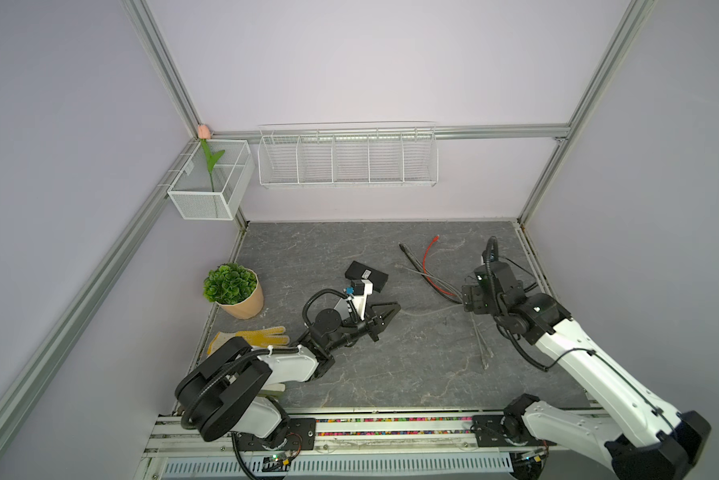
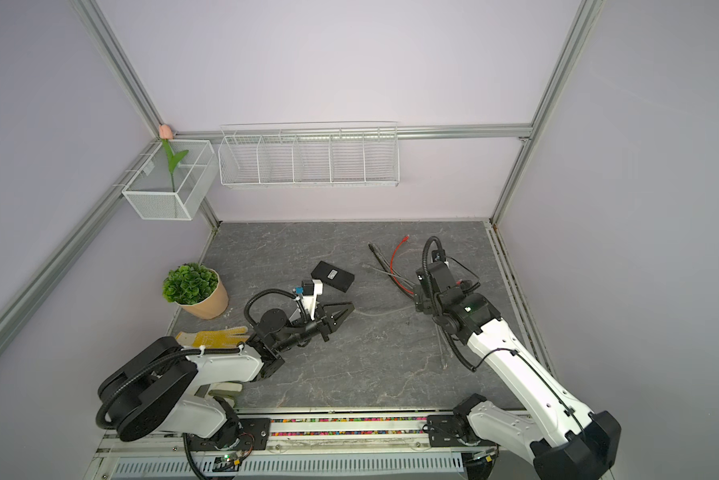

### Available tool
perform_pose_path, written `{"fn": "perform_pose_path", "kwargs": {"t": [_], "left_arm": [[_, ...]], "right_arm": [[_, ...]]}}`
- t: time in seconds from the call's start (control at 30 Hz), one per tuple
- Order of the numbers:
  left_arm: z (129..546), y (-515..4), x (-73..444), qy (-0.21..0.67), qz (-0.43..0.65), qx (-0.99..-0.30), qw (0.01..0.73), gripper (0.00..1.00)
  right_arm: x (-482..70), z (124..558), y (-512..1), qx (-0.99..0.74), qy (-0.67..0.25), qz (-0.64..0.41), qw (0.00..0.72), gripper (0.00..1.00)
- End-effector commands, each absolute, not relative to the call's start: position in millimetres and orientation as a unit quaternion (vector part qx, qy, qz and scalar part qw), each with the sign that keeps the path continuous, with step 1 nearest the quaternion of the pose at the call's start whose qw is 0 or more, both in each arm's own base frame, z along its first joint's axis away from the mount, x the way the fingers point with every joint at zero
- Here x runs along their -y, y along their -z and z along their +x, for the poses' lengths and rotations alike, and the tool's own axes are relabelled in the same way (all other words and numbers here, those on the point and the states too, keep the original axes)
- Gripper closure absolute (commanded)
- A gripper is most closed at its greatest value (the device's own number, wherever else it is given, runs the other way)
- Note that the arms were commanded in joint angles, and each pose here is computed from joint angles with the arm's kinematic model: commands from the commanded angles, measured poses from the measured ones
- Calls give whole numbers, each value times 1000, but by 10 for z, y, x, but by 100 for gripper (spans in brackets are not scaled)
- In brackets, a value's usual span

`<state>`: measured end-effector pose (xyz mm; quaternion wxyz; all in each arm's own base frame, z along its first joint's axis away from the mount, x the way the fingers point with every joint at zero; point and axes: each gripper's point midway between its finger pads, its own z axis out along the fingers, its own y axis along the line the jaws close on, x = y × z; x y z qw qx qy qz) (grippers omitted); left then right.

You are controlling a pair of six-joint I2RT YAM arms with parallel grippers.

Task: Insert the plug into the switch port
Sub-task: 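Grasp the grey plug head with right gripper beside the left gripper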

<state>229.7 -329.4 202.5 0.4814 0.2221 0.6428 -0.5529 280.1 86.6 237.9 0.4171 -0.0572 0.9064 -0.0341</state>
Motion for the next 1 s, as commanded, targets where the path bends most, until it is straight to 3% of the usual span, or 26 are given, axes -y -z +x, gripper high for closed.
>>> {"fn": "perform_pose_path", "kwargs": {"t": [0.0, 0.07, 0.4, 0.6, 0.97], "left_arm": [[2209, -2237, 3334, 586, 238, -585, 508, 100], [2173, -2196, 3384, 591, 253, -585, 495, 100], [1846, -2348, 3422, 607, 330, -567, 450, 100], [1748, -2459, 3285, 567, 356, -589, 454, 100], [1672, -2597, 3162, 550, 362, -589, 469, 100]], "right_arm": [[-1650, 2494, -2668, -845, -187, -210, 455, 4], [-1980, 2169, -2877, -780, -295, -292, 468, 5], [-2428, 2009, -2675, -747, -378, -404, 369, 24], [-2518, 2017, -2623, -732, -386, -435, 355, 26], [-2718, 1860, -2427, -717, -402, -496, 281, 44]]}}
